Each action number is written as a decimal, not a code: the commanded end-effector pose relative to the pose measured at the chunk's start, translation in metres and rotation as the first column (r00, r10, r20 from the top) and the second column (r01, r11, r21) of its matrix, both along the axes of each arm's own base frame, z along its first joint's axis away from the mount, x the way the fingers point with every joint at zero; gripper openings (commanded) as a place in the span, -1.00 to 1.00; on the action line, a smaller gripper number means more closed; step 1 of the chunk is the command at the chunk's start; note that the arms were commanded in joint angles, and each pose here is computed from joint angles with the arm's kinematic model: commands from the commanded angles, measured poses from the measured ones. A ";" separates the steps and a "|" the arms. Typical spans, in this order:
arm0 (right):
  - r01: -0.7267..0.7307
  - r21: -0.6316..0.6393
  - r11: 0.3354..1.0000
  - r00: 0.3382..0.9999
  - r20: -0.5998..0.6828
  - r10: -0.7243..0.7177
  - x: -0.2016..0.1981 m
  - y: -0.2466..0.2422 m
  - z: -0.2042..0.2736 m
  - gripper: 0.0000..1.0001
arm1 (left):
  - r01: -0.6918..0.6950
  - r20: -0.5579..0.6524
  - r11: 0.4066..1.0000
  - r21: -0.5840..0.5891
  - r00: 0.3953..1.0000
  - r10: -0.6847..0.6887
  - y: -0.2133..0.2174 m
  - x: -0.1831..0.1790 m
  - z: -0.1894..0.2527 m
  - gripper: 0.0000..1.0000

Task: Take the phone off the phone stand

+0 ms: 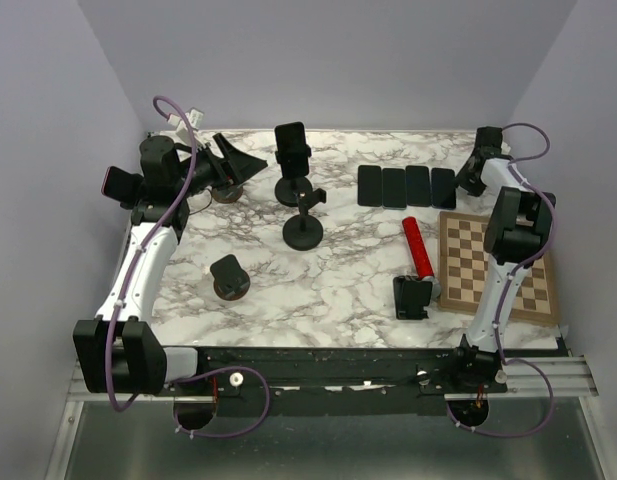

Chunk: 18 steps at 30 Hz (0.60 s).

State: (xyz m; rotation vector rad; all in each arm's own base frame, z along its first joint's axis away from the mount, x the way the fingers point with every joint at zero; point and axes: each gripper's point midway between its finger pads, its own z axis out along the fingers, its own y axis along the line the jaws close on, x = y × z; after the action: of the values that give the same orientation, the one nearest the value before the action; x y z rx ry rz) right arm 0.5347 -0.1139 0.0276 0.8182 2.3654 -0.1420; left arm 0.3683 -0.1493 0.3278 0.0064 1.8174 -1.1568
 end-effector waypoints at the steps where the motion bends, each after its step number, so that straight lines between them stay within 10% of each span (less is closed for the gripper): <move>1: -0.087 0.074 0.993 0.996 -0.003 0.087 0.006 0.020 -0.011 -0.05 | 0.013 0.000 1.000 0.010 1.000 -0.013 0.000 0.002 -0.003 0.68; 10: -0.056 0.041 0.998 0.997 0.051 0.054 0.010 0.015 0.036 0.01 | -0.012 -0.029 0.999 0.034 0.999 0.013 0.004 0.009 -0.013 0.63; 18: -0.152 -0.109 0.982 0.974 0.153 0.168 0.008 0.059 0.128 0.84 | -0.027 -0.035 0.999 0.033 0.999 0.028 0.007 0.010 -0.015 0.68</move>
State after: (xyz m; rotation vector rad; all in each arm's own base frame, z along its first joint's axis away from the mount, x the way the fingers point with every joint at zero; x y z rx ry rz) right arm 0.5392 -0.0872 0.0765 0.7075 2.3524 -0.1040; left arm 0.3743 -0.1478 0.3099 -0.0116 1.8696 -1.1452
